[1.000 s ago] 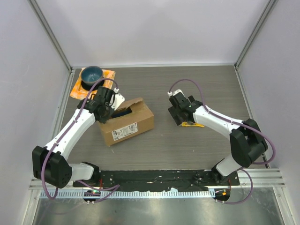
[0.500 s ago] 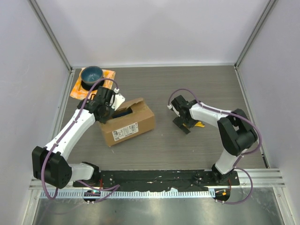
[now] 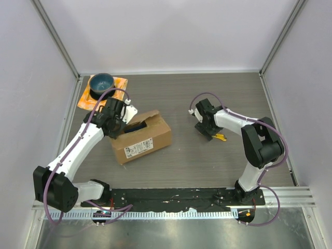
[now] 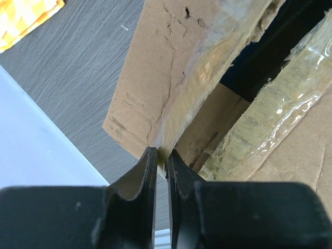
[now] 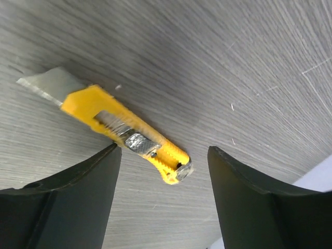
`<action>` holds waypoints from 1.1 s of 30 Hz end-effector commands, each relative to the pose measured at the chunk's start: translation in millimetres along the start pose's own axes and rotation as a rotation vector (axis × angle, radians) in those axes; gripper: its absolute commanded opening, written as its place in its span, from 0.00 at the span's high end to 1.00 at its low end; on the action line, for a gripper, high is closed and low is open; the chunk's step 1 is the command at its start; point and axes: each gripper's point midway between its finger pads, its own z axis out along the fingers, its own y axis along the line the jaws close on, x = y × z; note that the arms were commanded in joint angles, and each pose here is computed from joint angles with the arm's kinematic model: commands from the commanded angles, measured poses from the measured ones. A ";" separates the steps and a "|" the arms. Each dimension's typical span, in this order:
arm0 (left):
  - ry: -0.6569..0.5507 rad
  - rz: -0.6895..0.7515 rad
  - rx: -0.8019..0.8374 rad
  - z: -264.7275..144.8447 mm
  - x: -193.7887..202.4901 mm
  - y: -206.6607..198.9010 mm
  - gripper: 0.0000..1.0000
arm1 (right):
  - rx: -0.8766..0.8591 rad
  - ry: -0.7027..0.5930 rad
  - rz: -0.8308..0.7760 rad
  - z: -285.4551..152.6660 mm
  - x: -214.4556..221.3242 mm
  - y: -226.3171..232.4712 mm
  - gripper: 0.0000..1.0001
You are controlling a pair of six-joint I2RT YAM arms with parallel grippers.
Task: Unpack the express box
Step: Pick up the knife from the center of the board.
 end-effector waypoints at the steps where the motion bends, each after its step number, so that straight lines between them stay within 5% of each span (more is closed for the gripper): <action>1: -0.086 -0.042 0.010 -18.0 -15.0 2.4 0.85 | -0.136 -0.087 0.051 13.1 -23.1 14.4 0.30; 6: -0.091 -0.041 0.041 -23.6 -14.6 -2.5 0.67 | -0.213 -0.089 0.094 21.5 -26.0 21.7 0.34; 12: -0.106 -0.065 0.060 -34.4 -17.0 -4.4 0.68 | -0.259 -0.046 0.140 36.4 -23.1 33.5 0.39; 14: -0.123 -0.077 0.084 -39.9 -22.0 -6.7 0.60 | -0.282 -0.033 0.169 39.5 -21.8 39.7 0.45; 17: -0.131 -0.097 0.126 -50.2 -27.8 -10.8 0.00 | -0.299 -0.016 0.197 41.3 -17.2 45.6 0.53; 25: -0.134 -0.077 0.044 -47.8 -22.8 38.4 0.00 | -0.320 0.053 0.293 46.7 5.5 63.3 0.68; 29: -0.065 0.213 0.171 -27.0 20.8 39.9 0.00 | -0.356 0.038 0.327 45.3 1.9 70.7 0.78; 33: -0.030 0.350 0.127 -6.8 60.7 64.6 0.00 | -0.367 0.008 0.361 39.9 -6.3 70.2 0.88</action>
